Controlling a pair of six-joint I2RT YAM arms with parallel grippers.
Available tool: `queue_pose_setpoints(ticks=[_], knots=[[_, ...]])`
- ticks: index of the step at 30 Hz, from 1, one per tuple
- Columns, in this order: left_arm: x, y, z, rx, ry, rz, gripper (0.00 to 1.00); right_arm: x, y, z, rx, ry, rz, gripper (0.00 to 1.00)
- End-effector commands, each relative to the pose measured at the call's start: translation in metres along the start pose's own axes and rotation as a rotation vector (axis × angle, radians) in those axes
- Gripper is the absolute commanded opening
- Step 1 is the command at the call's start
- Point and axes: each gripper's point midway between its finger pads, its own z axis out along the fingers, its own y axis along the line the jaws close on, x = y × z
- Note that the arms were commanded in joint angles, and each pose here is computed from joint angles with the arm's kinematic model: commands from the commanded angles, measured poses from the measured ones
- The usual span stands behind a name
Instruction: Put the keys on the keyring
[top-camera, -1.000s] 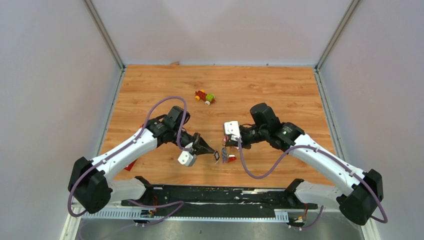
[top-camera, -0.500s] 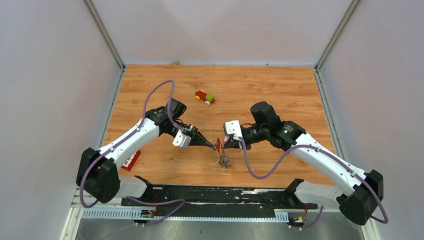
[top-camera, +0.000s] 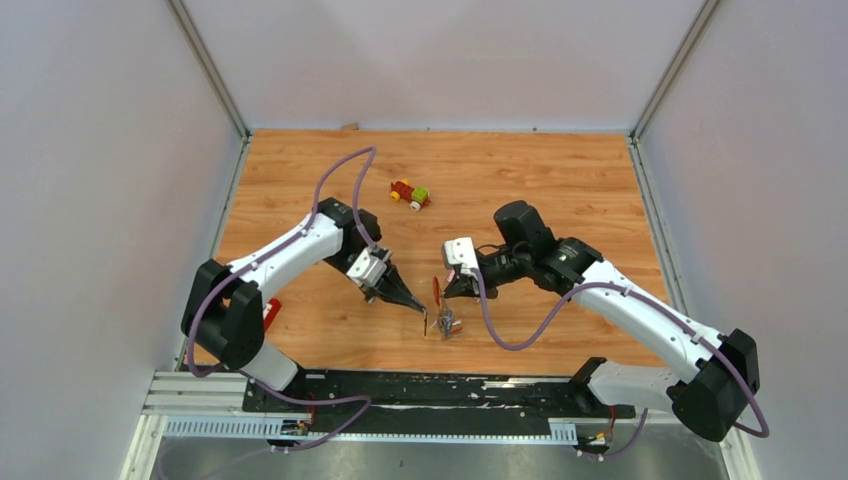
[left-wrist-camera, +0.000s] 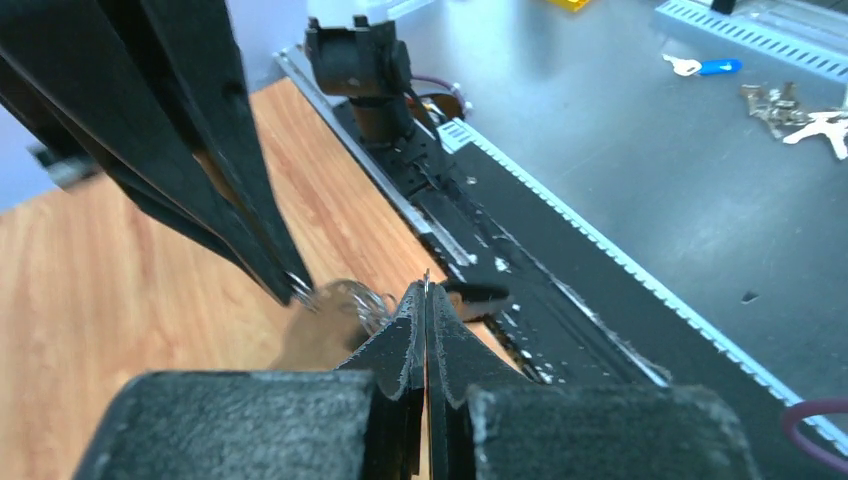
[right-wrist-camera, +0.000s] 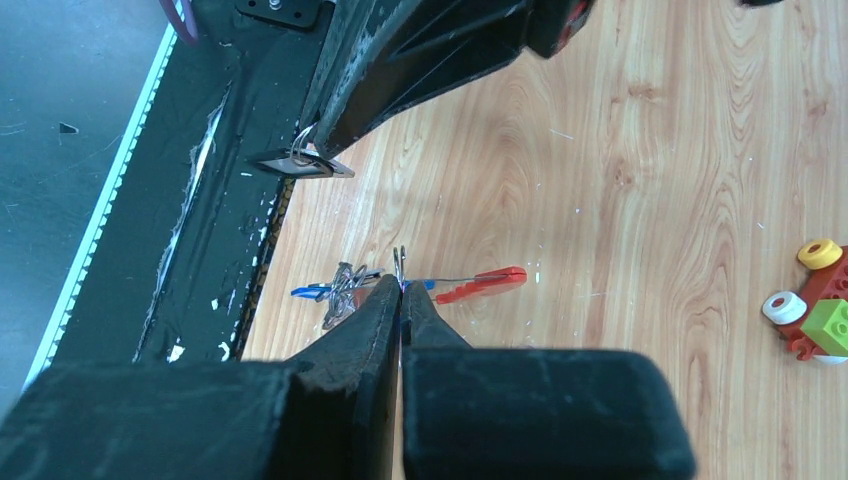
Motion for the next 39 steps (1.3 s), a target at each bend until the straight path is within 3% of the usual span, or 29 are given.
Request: queue_pose_setpoints(ticks=[1,10,13,15,16,19,29,33,39], knots=[[-0.051,0.017,-0.004,-0.004,0.013,0.244,0.0,-0.026,-0.009,-0.007,0.035,-0.043,-0.067,0.0],[-0.084,0.073,-0.03,-0.047,0.287,0.259,0.0,-0.028,-0.015,-0.016,0.087,-0.013,-0.107,0.0],[-0.088,0.109,-0.045,-0.296,0.364,0.15,0.0,-0.029,-0.016,-0.02,0.103,-0.012,-0.122,0.0],[-0.099,0.133,-0.053,-0.493,0.354,0.205,0.0,-0.029,-0.016,-0.021,0.109,-0.013,-0.127,0.0],[-0.1,0.133,-0.054,-0.501,0.353,0.227,0.0,-0.031,-0.015,-0.021,0.11,-0.018,-0.132,0.0],[-0.094,0.123,-0.048,-0.47,0.324,0.161,0.0,-0.036,-0.013,-0.022,0.1,-0.034,-0.13,0.0],[-0.06,0.066,-0.011,-0.22,0.122,0.269,0.0,-0.051,-0.004,-0.023,0.047,-0.087,-0.132,0.0],[-0.05,0.044,-0.004,-0.126,0.093,0.355,0.0,-0.049,-0.002,-0.021,0.033,-0.091,-0.126,0.0],[-0.036,0.027,0.0,-0.071,0.103,0.309,0.0,-0.047,0.001,-0.016,0.002,-0.101,-0.112,0.0]])
